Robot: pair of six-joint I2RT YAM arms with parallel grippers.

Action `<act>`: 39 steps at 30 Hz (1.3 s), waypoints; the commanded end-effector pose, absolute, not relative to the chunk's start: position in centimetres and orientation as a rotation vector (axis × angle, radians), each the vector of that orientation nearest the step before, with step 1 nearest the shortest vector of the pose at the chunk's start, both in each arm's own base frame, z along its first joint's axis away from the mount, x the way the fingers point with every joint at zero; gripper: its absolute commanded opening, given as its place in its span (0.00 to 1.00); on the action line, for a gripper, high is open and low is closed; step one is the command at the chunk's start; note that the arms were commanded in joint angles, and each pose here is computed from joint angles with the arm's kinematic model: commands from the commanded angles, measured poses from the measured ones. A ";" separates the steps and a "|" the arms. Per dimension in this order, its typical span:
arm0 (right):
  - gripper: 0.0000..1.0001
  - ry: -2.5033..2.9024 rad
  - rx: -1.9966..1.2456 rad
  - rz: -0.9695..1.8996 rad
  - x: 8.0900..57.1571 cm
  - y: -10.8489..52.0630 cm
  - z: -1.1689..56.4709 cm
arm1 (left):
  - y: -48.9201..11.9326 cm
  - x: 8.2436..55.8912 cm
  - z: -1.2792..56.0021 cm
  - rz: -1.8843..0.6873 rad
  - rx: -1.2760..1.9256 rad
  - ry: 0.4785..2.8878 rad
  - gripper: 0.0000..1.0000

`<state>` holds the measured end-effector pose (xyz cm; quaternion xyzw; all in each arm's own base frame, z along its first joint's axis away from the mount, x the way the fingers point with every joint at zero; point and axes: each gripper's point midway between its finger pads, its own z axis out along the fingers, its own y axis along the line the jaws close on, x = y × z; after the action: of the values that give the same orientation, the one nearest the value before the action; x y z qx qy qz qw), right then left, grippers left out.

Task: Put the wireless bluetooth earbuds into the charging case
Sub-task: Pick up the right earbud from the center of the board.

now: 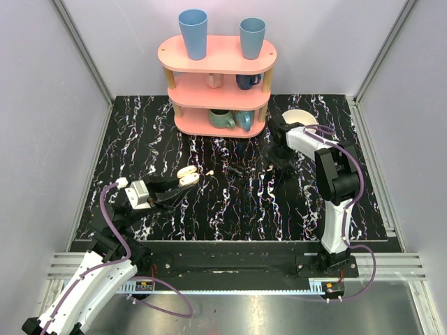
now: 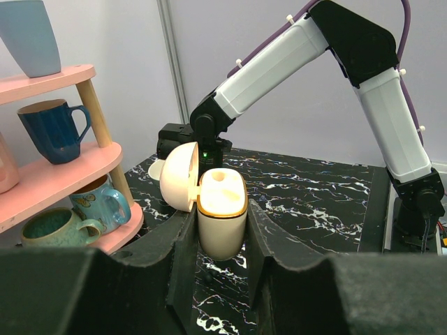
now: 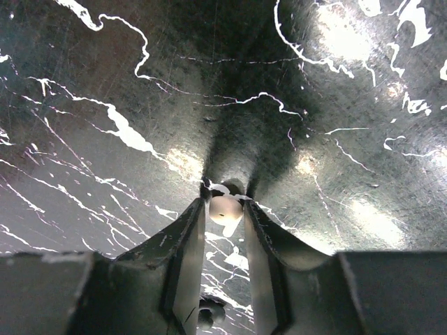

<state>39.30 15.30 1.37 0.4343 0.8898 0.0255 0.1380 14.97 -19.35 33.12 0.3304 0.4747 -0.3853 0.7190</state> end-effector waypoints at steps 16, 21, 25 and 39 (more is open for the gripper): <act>0.13 2.506 1.040 -0.012 39.7 13.9 2.3 | -19.1 14.8 34.7 -0.837 0.720 1.007 0.00; 0.07 2.386 0.787 0.008 40.4 15.0 8.0 | -19.2 14.9 34.6 -0.836 0.728 1.017 0.00; 0.03 2.274 0.606 0.015 39.8 16.5 12.7 | -19.5 15.2 34.4 -0.845 0.736 1.044 0.00; 0.00 1.766 0.159 0.308 32.4 21.8 34.8 | -19.8 16.0 35.2 -0.865 0.705 1.061 0.00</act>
<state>33.99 21.50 27.48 0.1056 0.8307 0.1112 0.5352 16.29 -20.09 32.06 0.3299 0.5085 -0.3883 0.6942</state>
